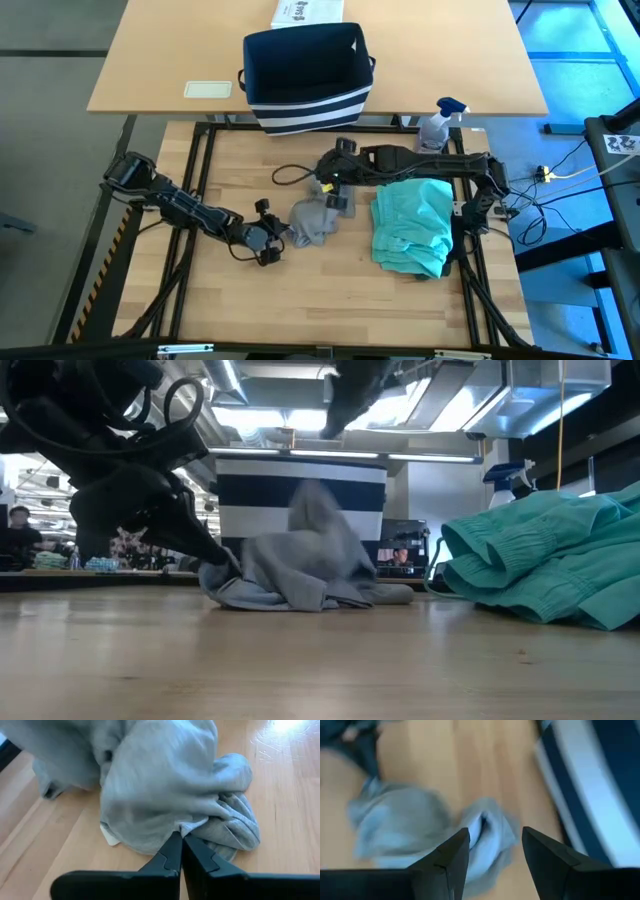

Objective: Fold Laundry from Bin

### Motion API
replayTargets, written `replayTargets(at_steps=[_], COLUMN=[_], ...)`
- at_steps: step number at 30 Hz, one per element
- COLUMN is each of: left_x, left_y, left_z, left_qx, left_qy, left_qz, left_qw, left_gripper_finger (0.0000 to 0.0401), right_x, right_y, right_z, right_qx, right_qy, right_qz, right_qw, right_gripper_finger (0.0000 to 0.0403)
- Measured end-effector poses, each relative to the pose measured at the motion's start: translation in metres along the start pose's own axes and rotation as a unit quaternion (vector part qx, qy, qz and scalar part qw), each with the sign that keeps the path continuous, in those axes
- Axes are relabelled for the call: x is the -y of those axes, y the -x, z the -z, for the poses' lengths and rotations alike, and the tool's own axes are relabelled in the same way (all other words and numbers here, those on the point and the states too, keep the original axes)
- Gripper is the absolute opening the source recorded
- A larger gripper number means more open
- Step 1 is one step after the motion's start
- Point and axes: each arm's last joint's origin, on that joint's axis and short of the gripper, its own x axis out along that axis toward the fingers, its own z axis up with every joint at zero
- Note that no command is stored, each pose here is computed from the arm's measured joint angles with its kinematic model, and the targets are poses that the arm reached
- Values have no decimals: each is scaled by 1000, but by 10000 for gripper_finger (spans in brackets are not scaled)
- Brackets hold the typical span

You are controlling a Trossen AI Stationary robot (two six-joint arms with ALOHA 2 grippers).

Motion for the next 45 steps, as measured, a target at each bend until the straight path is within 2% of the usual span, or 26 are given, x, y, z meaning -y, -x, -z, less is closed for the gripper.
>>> replayTargets(at_steps=[3, 8, 13, 18, 22, 25, 30, 34, 39, 45], left_x=[1, 8, 15, 14, 8, 1, -9, -15, -15, -10], left_y=[0, 6, 24, 53, 77, 91, 108, 110, 105, 98], left_z=[0, -5, -32, -62, -83, -97, -121, -129, -128, -126], left_qx=[1, 18, 60, 73, 80, 84, 107, 111, 107, 99], left_qy=[-1, -19, -52, -89, -102, -112, -125, -120, -95, -76], left_qz=[-1, -3, -10, -46, -81, -109, -145, -159, -161, -145], left_qw=[1000, 1000, 997, 992, 988, 984, 976, 974, 977, 981], left_gripper_finger=[2, 1, 1, 0, 0, 0, 0, 0, 0, 0], right_x=[-4, -15, -40, -67, -82, -87, -79, -61, -51, -57], right_y=[4, 9, 12, 6, -10, -24, -43, -25, -2, -15], right_z=[8, 16, 15, 20, 29, 36, 44, 40, 43, 56], right_qx=[-45, -84, -68, -46, -26, -11, 5, 66, 179, 267], right_qy=[-3, 8, 31, 56, 70, 67, 57, 23, -14, -66], right_qz=[-32, -47, -64, -63, -55, -55, -44, -41, -52, -58], right_qw=[998, 995, 995, 995, 996, 996, 997, 997, 982, 960], right_gripper_finger=[182, 182, 182, 182, 182, 182, 182, 182, 182, 182])
